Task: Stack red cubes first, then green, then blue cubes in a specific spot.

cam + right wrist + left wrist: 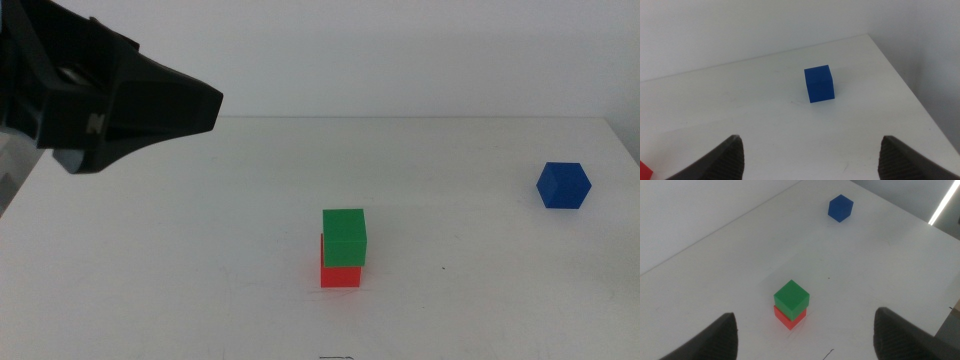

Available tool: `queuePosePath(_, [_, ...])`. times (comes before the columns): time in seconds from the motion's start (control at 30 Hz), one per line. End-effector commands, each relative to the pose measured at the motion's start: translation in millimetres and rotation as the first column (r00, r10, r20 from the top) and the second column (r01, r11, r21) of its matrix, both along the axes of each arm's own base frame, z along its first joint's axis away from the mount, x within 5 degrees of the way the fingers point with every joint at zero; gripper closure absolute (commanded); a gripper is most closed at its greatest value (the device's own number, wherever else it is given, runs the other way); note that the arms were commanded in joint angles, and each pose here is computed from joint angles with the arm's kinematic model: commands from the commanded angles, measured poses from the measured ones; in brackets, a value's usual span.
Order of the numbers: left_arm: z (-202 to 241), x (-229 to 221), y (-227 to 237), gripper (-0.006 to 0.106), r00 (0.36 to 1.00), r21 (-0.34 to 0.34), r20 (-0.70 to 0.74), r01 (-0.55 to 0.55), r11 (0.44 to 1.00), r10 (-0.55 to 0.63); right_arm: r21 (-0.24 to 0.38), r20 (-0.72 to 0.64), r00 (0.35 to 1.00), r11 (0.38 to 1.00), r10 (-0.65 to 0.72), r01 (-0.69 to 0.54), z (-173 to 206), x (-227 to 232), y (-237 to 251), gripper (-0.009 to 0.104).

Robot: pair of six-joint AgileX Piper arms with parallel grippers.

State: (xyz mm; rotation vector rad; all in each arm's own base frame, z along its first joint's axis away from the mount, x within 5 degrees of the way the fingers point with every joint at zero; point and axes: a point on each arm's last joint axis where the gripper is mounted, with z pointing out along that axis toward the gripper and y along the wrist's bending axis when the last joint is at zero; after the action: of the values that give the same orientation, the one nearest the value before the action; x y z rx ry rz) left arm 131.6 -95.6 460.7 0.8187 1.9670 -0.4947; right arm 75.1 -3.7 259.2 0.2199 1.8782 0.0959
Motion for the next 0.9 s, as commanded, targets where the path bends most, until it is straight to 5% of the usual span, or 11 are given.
queuePosePath(0.0, [14.5,-3.5,0.8,0.008,0.998,-0.077,0.07,-0.005,0.997,0.01,-0.031,0.039,0.999,1.0,0.0,0.001,33.8,14.0,-1.2,0.015])
queuePosePath(0.33, [14.5,-3.5,0.8,0.008,0.998,-0.077,0.07,-0.005,0.997,0.01,-0.097,-0.224,0.966,0.983,0.132,-0.157,81.7,50.9,12.4,0.015])
queuePosePath(0.57, [14.5,-3.5,0.8,0.008,0.998,-0.077,0.07,-0.005,0.997,0.01,-0.013,-0.449,0.861,0.962,0.239,-0.274,99.0,77.5,26.3,0.015])
queuePosePath(0.87, [14.5,-3.5,0.8,0.008,0.998,-0.077,0.07,-0.005,0.997,0.01,0.031,-0.518,0.82,0.964,0.242,-0.265,96.9,112.9,31.6,0.015])
